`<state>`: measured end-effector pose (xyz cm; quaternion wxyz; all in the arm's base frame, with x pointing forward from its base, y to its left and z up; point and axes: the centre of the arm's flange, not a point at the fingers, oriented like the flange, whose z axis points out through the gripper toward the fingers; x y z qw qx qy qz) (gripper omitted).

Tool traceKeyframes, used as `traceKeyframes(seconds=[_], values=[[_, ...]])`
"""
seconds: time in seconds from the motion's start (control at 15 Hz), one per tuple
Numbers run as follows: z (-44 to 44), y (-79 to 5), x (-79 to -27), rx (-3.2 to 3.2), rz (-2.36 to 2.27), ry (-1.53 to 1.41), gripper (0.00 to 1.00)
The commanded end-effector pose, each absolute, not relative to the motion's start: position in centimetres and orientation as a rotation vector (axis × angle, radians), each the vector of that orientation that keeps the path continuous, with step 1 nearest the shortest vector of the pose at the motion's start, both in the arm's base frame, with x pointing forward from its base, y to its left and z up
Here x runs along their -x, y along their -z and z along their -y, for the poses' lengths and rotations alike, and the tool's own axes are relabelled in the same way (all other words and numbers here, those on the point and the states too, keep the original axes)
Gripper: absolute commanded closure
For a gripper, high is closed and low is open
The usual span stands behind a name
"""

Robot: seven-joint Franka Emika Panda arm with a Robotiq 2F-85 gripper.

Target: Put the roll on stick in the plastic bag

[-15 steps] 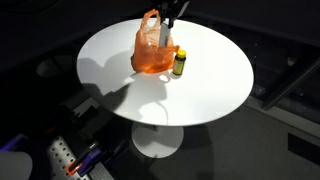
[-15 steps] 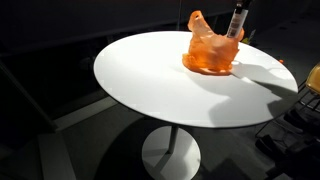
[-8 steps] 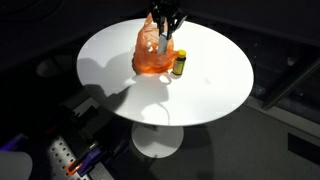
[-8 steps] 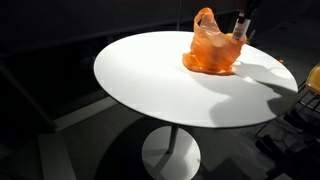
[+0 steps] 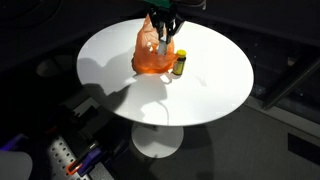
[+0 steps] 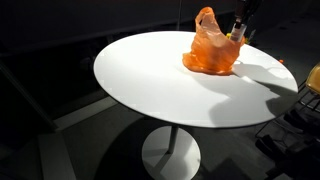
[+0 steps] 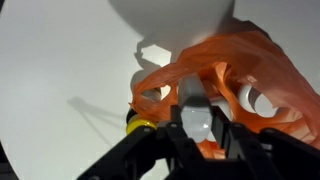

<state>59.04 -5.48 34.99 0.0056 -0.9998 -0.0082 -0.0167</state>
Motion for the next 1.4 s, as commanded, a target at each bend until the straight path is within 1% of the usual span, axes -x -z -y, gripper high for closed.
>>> traceKeyframes(seconds=[0.0,0.87,1.0,1.07,1.13,1.2,1.33], values=[[5.2,-34.7,-58.1,3.136,0.051,0.114,0.90],[5.7,-32.0,-56.9,3.150,0.032,0.110,0.90],[5.7,-31.9,-56.8,3.154,0.029,0.104,0.89],[5.8,-32.0,-56.8,3.159,0.029,0.105,0.77],[5.9,-32.1,-56.8,3.161,0.031,0.106,0.41],[6.0,-32.3,-56.8,3.167,0.034,0.109,0.40],[6.4,-32.8,-56.8,3.174,0.037,0.118,0.27]])
